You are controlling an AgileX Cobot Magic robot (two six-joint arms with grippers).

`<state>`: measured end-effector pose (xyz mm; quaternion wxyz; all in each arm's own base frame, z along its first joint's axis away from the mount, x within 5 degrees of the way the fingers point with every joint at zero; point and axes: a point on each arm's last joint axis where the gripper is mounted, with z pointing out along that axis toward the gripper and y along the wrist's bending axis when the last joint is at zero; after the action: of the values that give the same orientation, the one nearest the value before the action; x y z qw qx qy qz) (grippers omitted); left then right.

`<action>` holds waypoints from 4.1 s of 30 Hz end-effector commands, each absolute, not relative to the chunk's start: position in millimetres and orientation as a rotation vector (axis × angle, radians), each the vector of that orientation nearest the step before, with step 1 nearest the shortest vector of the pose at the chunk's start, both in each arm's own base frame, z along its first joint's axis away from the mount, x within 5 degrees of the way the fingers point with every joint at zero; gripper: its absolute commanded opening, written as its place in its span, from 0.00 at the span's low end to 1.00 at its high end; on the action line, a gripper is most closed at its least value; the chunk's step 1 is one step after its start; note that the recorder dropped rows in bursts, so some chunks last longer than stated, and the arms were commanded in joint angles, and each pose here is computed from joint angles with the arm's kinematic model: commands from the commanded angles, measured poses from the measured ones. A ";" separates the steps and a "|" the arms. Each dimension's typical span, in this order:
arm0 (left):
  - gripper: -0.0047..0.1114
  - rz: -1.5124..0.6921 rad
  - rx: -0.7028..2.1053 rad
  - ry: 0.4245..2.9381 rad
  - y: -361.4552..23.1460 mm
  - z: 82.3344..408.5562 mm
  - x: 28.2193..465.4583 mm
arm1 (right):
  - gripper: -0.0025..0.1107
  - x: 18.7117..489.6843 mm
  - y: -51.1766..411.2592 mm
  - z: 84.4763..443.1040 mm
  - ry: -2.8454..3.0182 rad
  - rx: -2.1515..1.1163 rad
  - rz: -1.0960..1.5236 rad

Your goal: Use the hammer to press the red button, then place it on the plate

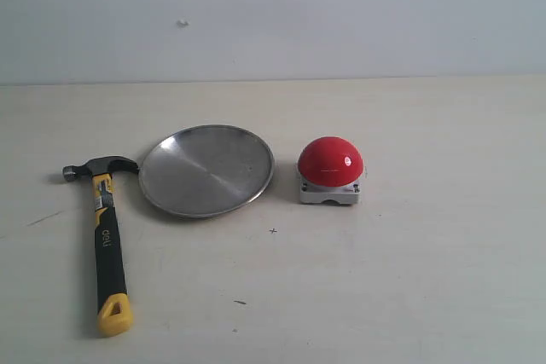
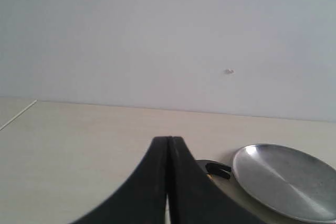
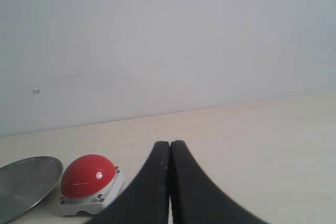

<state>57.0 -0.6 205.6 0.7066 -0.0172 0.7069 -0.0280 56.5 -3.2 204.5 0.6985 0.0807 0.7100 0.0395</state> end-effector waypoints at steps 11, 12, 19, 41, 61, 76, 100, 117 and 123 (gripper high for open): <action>0.04 -0.070 -0.036 1.563 -1.0 206.0 56.5 | 0.02 56.4 -3.4 203.9 1.576 0.182 0.084; 0.04 -0.070 -0.036 1.563 -1.0 206.0 56.5 | 0.02 56.4 -3.4 203.9 1.576 0.182 0.084; 0.04 -0.070 -0.036 1.563 -1.0 206.0 56.5 | 0.02 56.4 -3.4 203.9 1.576 0.182 0.084; 0.04 -0.086 -0.031 1.463 -1.8 215.1 55.9 | 0.02 56.4 -3.4 203.9 1.576 0.182 0.084; 0.04 -0.388 -0.218 1.248 -3.4 233.3 52.0 | 0.02 56.4 -3.4 203.9 1.576 0.182 0.084; 0.04 -0.262 -0.309 1.746 -0.9 301.3 153.4 | 0.02 56.4 -3.4 203.9 1.576 0.182 0.084; 0.33 -0.264 -0.378 3.024 -27.9 191.1 320.7 | 0.02 56.4 -3.4 203.9 1.576 0.182 0.084; 0.50 -0.395 -0.404 3.068 -79.5 169.7 379.0 | 0.02 56.4 -3.4 203.9 1.576 0.182 0.084; 0.50 -0.330 -0.441 3.085 -79.0 167.7 396.1 | 0.02 56.4 -3.4 203.9 1.576 0.182 0.084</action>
<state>391.0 -78.9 166.1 0.0047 -0.1361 0.9839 -0.1156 56.5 -3.2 204.5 0.6985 0.0807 0.7100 0.0395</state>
